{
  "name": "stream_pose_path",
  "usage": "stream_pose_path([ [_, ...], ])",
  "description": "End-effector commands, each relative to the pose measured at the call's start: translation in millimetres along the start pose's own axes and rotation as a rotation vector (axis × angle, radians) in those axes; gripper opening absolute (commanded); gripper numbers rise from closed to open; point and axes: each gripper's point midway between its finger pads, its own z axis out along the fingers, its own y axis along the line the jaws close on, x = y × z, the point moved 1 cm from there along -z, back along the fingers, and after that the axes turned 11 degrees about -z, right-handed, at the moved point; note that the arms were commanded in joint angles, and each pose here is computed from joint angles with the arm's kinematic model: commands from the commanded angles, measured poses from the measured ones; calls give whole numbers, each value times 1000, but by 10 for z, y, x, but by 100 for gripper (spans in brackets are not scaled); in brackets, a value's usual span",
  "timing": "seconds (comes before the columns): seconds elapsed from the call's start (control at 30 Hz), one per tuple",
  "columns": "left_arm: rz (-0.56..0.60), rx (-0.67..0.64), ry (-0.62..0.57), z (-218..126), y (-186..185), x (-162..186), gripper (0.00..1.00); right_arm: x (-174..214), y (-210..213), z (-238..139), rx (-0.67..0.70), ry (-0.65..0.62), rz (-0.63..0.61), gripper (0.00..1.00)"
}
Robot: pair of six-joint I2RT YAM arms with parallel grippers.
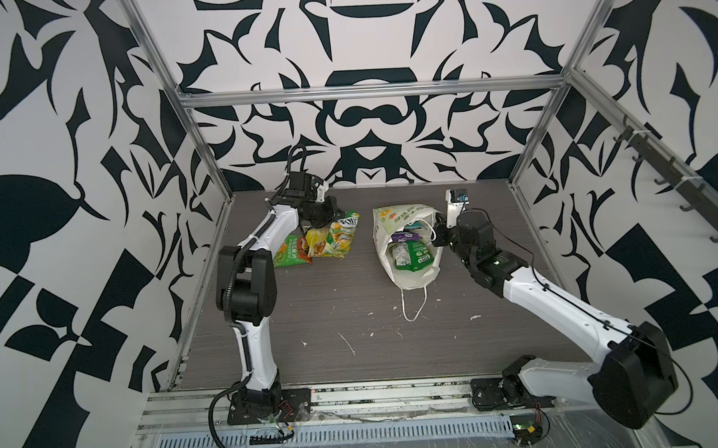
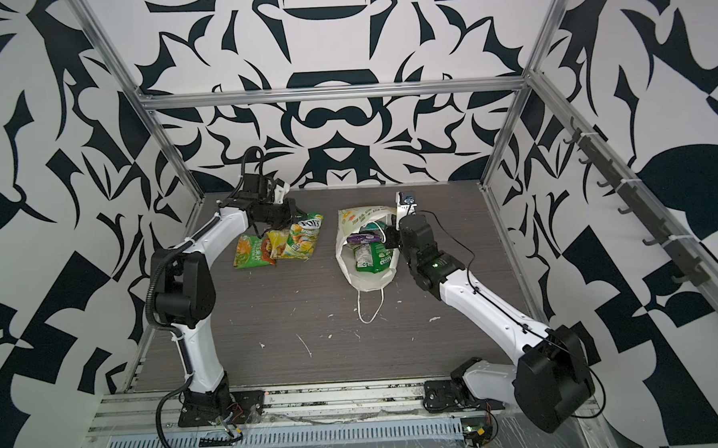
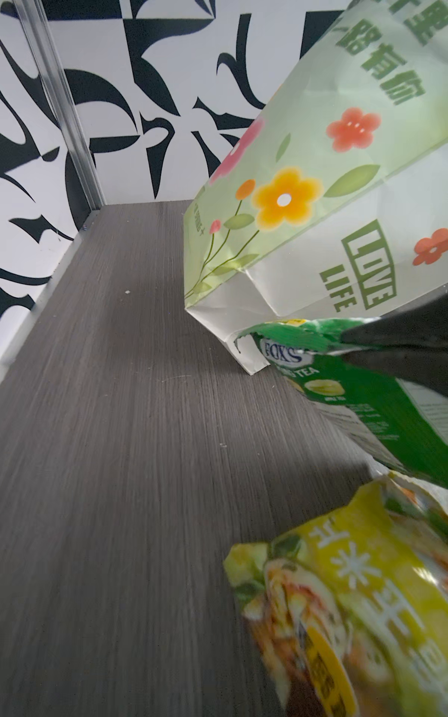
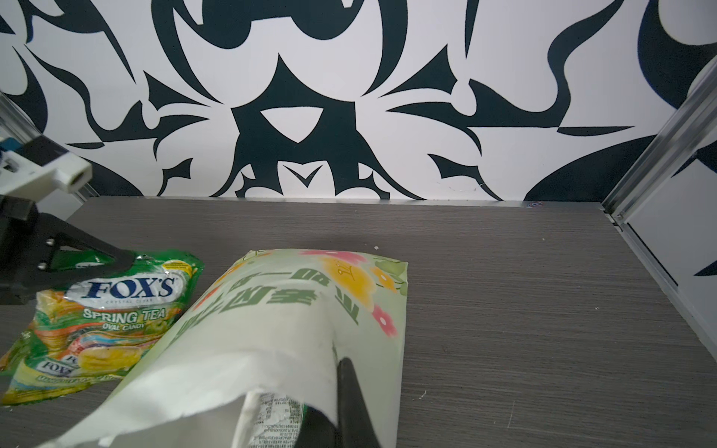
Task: Take the snacks out of the paper bag
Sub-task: 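Lower the Fox's packet beside the yellow packet and open the left gripper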
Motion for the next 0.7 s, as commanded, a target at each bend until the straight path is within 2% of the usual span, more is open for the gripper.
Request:
stream_pose_path([
  [0.0,-24,18,-13,86,-202,-41,0,-386,-94,-140,30,-114,36,0],
  [0.4,-134,-36,-26,443,60,-119,0,-424,-92,-160,28,-125,35,0],
  [0.53,-122,-84,-41,411,136,-104,18,-421,-94,-155,28,-124,32,0],
  [0.6,-95,-126,-67,334,164,-128,34,-420,-92,-157,27,-123,31,0],
  [0.67,-49,-179,-102,231,168,-162,43,-414,-91,-151,28,-121,30,0],
])
